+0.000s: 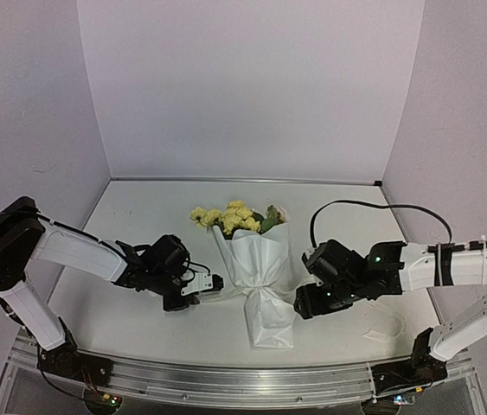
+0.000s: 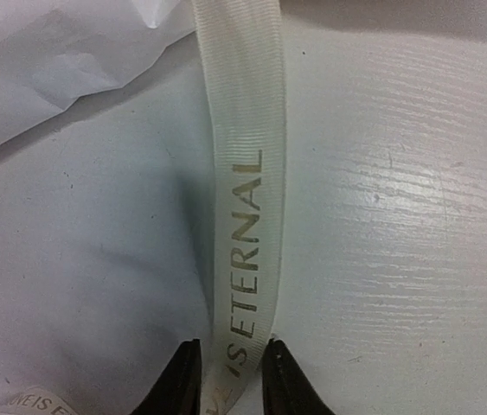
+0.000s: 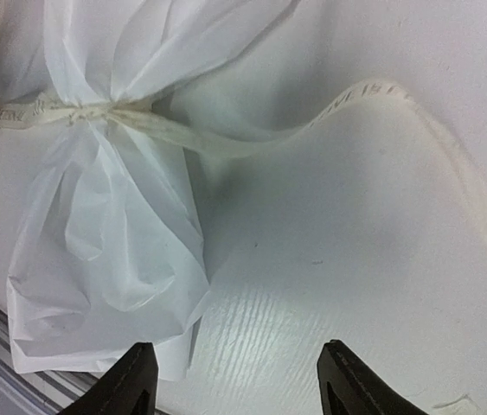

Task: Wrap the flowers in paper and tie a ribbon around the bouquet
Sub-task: Pick up the left side of the half-tied ribbon from the folded bouquet, then pick up the right side of the half-tied ribbon from the folded bouquet.

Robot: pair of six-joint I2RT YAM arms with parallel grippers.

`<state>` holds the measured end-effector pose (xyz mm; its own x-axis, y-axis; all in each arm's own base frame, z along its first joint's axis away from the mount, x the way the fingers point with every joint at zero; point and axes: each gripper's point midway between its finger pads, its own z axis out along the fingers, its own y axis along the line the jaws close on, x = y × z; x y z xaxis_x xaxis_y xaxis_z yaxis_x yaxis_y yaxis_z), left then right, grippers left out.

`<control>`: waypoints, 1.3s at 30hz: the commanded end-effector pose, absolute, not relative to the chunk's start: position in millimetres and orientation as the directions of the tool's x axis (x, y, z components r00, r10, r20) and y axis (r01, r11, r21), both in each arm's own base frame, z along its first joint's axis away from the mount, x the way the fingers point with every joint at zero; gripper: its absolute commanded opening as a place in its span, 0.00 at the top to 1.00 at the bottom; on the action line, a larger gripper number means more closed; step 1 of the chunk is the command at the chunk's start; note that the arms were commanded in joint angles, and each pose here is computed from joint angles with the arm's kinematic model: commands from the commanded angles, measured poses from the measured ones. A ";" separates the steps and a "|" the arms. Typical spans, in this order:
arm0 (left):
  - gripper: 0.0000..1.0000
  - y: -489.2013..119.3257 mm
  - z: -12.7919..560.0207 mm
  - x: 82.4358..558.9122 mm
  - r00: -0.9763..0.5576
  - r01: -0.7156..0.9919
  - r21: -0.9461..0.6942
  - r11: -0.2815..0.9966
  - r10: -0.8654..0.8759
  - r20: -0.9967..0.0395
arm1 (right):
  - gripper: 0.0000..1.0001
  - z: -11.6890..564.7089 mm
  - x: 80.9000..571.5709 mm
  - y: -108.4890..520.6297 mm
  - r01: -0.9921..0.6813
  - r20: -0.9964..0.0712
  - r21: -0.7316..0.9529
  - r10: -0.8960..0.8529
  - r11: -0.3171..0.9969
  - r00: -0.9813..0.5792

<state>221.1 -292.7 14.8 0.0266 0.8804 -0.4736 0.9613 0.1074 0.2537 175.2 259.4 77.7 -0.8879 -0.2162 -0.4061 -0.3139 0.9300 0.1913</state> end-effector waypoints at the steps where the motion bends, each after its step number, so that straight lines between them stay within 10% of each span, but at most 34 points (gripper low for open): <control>1: 0.92 -299.8 30.4 235.9 0.041 0.939 0.313 0.142 0.859 -0.511 | 0.34 103.6 200.3 232.6 -0.384 -0.570 -0.007 -0.319 0.923 -0.757; 21: 1.00 -272.0 159.0 234.6 -0.139 0.774 0.142 0.617 0.385 -0.912 | 0.29 77.1 255.1 213.1 -0.410 -0.519 0.022 -0.340 0.912 -0.784; 39: 1.00 -326.1 185.9 232.2 -0.031 0.887 0.130 0.444 0.337 -0.941 | 0.28 29.0 244.9 208.8 -0.498 -0.391 0.022 -0.451 0.867 -0.802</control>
